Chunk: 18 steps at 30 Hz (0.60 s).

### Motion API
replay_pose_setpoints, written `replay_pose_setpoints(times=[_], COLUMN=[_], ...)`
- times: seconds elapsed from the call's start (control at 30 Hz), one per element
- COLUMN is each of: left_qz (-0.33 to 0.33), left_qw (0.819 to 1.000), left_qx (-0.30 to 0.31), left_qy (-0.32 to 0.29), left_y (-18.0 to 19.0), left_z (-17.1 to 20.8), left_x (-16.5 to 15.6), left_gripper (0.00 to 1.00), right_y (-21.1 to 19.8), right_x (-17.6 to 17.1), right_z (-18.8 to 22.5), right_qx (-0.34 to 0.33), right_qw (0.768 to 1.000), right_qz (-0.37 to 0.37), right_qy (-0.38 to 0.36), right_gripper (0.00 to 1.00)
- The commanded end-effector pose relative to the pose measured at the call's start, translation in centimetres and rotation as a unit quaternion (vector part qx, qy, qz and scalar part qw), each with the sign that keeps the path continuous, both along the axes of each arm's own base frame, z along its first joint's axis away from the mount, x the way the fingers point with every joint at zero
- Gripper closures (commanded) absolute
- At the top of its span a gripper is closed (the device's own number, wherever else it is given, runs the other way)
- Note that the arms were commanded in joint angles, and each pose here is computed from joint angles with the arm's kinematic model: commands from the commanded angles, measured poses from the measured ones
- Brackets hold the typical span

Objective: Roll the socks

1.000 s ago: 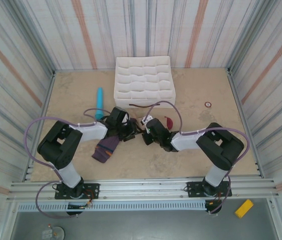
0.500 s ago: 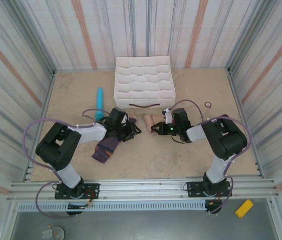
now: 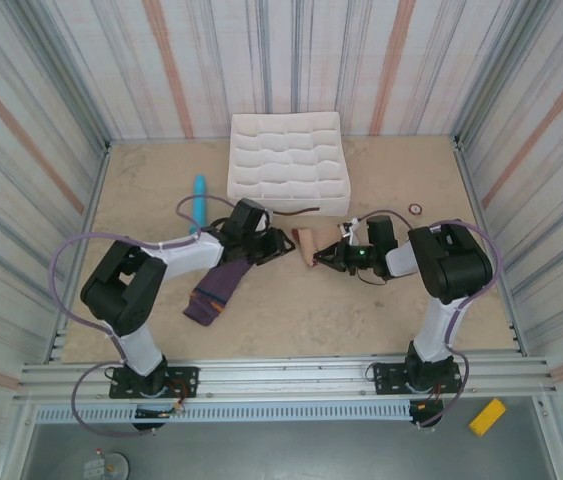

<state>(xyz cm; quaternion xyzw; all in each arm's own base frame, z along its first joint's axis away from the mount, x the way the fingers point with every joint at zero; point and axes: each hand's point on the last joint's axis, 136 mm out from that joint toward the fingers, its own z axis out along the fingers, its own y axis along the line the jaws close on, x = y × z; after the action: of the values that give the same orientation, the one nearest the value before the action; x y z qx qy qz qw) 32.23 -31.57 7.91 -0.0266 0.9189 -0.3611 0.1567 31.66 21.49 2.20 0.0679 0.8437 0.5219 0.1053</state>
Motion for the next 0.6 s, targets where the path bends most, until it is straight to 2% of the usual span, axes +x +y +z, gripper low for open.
replay_pose_setpoints(times=[0.0,0.57], left_qz=[-0.023,-0.01], left_qw=[0.999,0.998], left_qx=[0.034,0.053], left_qy=[-0.027,-0.019], left_y=[-0.8,-2.9], left_z=[-0.3,-3.4], left_x=[0.8,3.2], left_gripper=[0.42,0.43], right_y=[-3.6,-3.7], right_x=[-5.8,-5.2], right_z=[-8.0,-7.5], right_qx=[-0.098,-0.106], right_qw=[0.97,0.971], right_qz=[-0.064,-0.064], right_qy=[0.212,0.207], right_gripper=[1.0,1.0])
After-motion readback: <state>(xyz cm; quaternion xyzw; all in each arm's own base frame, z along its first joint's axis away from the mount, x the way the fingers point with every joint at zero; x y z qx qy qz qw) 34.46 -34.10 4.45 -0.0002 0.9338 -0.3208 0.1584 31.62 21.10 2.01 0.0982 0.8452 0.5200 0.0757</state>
